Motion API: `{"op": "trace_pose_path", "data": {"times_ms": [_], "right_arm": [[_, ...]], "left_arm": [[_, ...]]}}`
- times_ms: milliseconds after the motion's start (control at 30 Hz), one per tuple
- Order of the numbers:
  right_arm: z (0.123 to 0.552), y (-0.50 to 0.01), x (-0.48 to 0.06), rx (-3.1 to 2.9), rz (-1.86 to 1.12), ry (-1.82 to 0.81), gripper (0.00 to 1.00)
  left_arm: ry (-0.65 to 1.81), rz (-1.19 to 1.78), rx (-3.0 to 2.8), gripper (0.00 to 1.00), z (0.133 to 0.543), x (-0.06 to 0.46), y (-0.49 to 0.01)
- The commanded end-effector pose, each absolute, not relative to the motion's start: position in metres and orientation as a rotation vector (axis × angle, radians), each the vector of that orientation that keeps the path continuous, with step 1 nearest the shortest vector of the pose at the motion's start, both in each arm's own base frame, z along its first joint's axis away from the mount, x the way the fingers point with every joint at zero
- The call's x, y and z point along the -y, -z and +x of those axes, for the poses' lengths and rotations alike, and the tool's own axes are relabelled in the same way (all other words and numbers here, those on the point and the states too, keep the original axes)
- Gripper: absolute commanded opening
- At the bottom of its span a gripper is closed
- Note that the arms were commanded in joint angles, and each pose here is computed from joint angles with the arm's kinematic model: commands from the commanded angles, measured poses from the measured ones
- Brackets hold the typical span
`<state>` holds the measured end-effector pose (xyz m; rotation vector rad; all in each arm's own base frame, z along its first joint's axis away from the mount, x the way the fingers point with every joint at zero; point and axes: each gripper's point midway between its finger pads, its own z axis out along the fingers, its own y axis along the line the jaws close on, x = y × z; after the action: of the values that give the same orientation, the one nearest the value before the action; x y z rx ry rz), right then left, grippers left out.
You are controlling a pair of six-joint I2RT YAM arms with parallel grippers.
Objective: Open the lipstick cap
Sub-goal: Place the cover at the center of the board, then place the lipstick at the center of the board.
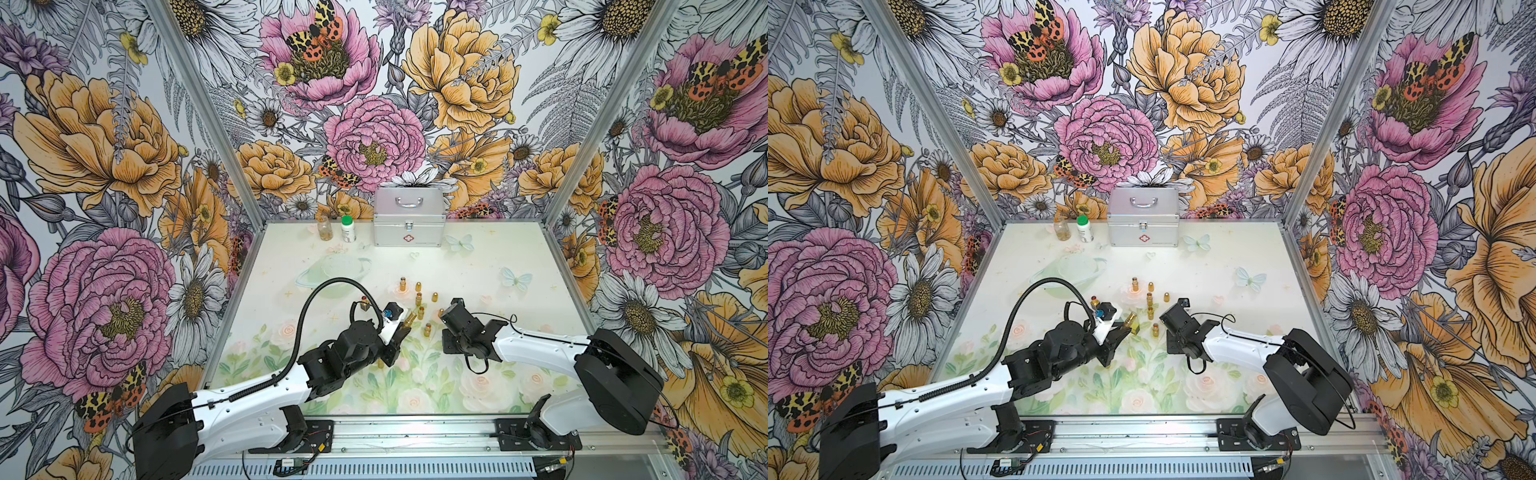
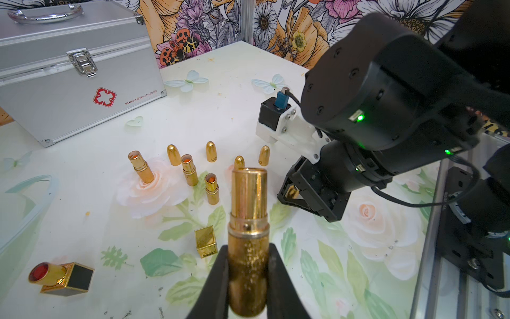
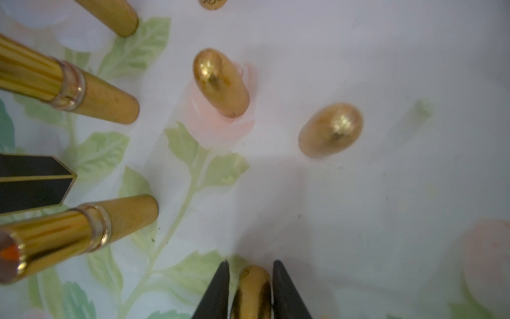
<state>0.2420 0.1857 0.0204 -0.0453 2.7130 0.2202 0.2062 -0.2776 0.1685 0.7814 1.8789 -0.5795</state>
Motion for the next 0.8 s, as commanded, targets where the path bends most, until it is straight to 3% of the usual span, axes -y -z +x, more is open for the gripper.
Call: {"op": "trace_pose_path", "data": {"times_ms": [0, 300, 500, 767], "right_arm": [[0.246, -0.036, -0.19, -2.671, -0.055, -0.243, 0.32], [0.24, -0.094, -0.195, -2.653, -0.067, -0.338, 0.45], [0.216, -0.146, -0.228, -2.676, -0.201, -0.663, 0.53], [0.201, -0.218, -0.266, -2.542, -0.306, -1.047, 0.57]], "left_arm": [[0.575, 0.742, -1.871, 0.0, 0.212, 0.275, -0.17], [0.582, 0.756, -1.864, 0.0, 0.211, 0.277, -0.174], [0.577, 0.797, -1.869, 0.0, 0.213, 0.285, -0.173], [0.591, 0.845, -1.86, 0.0, 0.214, 0.298, -0.175]]}}
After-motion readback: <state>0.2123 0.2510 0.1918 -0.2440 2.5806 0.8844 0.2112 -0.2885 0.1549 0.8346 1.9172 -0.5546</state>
